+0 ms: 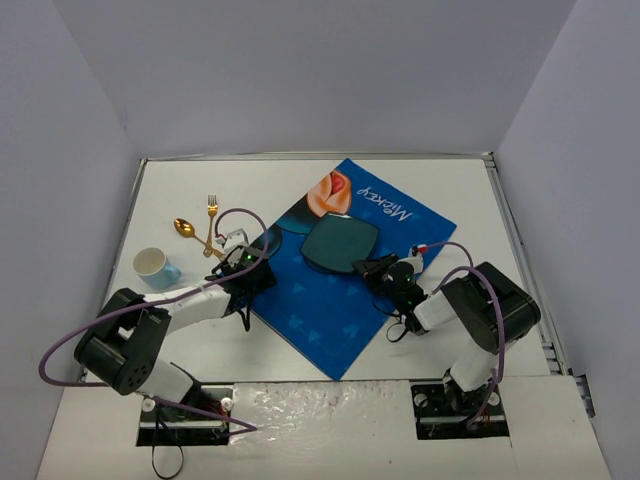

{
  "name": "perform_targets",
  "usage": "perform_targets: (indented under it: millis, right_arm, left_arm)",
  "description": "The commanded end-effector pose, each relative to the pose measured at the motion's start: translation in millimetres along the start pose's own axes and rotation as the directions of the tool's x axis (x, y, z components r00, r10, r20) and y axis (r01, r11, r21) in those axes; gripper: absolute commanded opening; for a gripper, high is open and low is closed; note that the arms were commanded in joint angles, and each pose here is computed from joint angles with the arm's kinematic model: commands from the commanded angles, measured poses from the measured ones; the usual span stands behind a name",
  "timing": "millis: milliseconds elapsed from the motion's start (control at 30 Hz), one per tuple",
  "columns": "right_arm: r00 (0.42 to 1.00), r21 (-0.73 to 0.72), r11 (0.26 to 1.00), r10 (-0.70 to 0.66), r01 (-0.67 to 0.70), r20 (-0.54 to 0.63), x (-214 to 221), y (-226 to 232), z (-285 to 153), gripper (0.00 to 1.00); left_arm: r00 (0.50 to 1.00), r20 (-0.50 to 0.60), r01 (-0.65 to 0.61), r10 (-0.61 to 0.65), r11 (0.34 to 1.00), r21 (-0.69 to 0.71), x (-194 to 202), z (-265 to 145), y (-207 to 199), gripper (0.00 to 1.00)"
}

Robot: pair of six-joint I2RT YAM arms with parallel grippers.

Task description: Set the dinner table for one person

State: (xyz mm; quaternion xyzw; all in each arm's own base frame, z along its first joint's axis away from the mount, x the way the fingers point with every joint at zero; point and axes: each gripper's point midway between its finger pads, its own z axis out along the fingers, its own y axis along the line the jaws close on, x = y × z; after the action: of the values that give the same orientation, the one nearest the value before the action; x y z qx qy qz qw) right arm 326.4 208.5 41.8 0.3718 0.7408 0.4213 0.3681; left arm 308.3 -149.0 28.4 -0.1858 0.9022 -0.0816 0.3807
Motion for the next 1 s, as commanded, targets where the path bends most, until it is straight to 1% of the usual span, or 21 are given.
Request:
perform_targets:
  millis: [0, 33, 133, 233, 267, 533, 633, 733, 800, 967]
  right_arm:
    - [0.993, -0.585, 0.810, 0.097, -0.043, 0.061, -29, 170, -44, 0.14]
    - [0.994, -0.572, 0.819, 0.092, -0.045, 0.053, -26, 169, -42, 0.16]
    - [0.996, -0.558, 0.829, 0.076, -0.041, 0.039, -20, 169, -40, 0.17]
    - [0.998, -0.516, 0.856, 0.051, -0.025, 0.036, -15, 162, -35, 0.17]
    - [0.998, -0.510, 0.860, 0.049, -0.024, 0.035, -15, 162, -34, 0.17]
    - [0.999, -0.473, 0.880, 0.046, -0.033, 0.016, -8, 148, -32, 0.21]
    - [0.999, -0.455, 0.890, 0.034, -0.037, -0.015, 0, 140, -30, 0.26]
    - [0.999, -0.445, 0.895, 0.027, -0.036, -0.027, 4, 136, -30, 0.28]
    - [1.000, -0.424, 0.905, 0.020, -0.027, -0.021, 4, 128, -28, 0.30]
    - [1.000, -0.364, 0.931, -0.011, 0.006, -0.012, 6, 107, -26, 0.30]
  left_arm:
    - [0.997, -0.068, 0.034, -0.034, 0.999, -0.004, 22, -1, 1, 0.55]
    - [0.997, -0.070, 0.035, -0.035, 0.999, -0.007, 22, -2, 2, 0.55]
    - [0.996, -0.077, 0.040, -0.042, 0.999, -0.024, 22, -6, 5, 0.55]
    - [0.996, -0.068, 0.053, -0.055, 0.998, -0.022, 20, -10, 5, 0.55]
    - [0.995, -0.082, 0.046, -0.049, 0.998, -0.044, 23, -12, 12, 0.55]
    - [0.995, -0.089, 0.040, -0.046, 0.997, -0.060, 26, -18, 19, 0.55]
    - [0.995, -0.092, 0.039, -0.045, 0.997, -0.063, 26, -18, 19, 0.55]
    - [0.995, -0.091, 0.033, -0.039, 0.997, -0.066, 25, -17, 20, 0.55]
    - [0.996, -0.084, 0.023, -0.029, 0.997, -0.068, 23, -17, 20, 0.55]
    - [0.997, -0.073, 0.000, -0.006, 0.997, -0.080, 19, -17, 21, 0.55]
